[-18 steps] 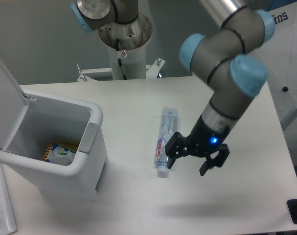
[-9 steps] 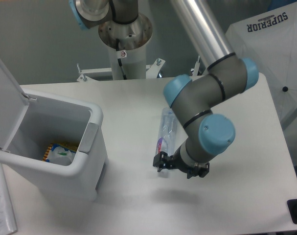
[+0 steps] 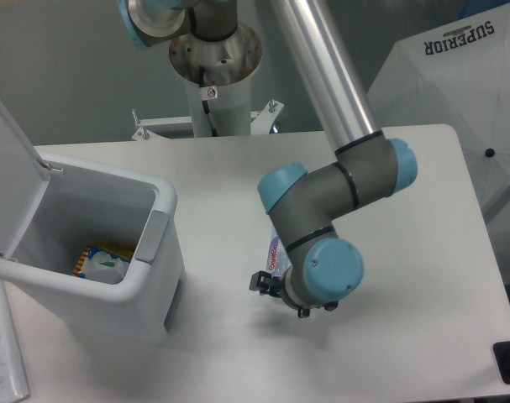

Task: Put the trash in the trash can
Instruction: 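Lower the gripper to the bottle cap end and close on it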

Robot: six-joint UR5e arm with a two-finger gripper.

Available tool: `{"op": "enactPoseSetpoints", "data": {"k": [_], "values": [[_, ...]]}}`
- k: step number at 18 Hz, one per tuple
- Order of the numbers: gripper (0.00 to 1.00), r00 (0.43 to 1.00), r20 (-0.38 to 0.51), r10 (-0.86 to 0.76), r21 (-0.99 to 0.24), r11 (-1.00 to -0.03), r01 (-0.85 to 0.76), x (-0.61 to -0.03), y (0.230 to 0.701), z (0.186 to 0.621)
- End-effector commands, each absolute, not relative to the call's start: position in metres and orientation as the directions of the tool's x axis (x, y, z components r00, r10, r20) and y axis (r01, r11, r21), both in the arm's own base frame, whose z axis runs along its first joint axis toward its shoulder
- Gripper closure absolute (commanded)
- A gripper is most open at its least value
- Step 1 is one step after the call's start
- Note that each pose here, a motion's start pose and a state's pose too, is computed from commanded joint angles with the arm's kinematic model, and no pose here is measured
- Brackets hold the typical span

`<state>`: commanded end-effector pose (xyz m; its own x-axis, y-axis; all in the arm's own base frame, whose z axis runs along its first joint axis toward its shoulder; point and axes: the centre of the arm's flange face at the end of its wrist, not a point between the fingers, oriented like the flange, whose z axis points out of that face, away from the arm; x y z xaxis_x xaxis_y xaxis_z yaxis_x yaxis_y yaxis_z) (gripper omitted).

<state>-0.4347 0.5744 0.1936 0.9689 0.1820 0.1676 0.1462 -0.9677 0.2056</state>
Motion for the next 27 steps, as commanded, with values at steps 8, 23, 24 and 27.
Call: {"op": "enactPoseSetpoints", "data": {"k": [8, 23, 24, 27], "values": [[0.35, 0.969, 0.179, 0.171, 0.288, -0.951, 0.115, -0.426, 0.568, 0.183], [1.0, 0.978, 0.152, 0.144, 0.071, -0.988, 0.134, -0.442, 0.58, 0.289], [1.0, 0.978, 0.154, 0.141, 0.031, -0.99, 0.138, -0.446, 0.58, 0.304], [1.0, 0.977, 0.158, 0.143, -0.096, -0.982, 0.159, -0.452, 0.582, 0.35]]}}
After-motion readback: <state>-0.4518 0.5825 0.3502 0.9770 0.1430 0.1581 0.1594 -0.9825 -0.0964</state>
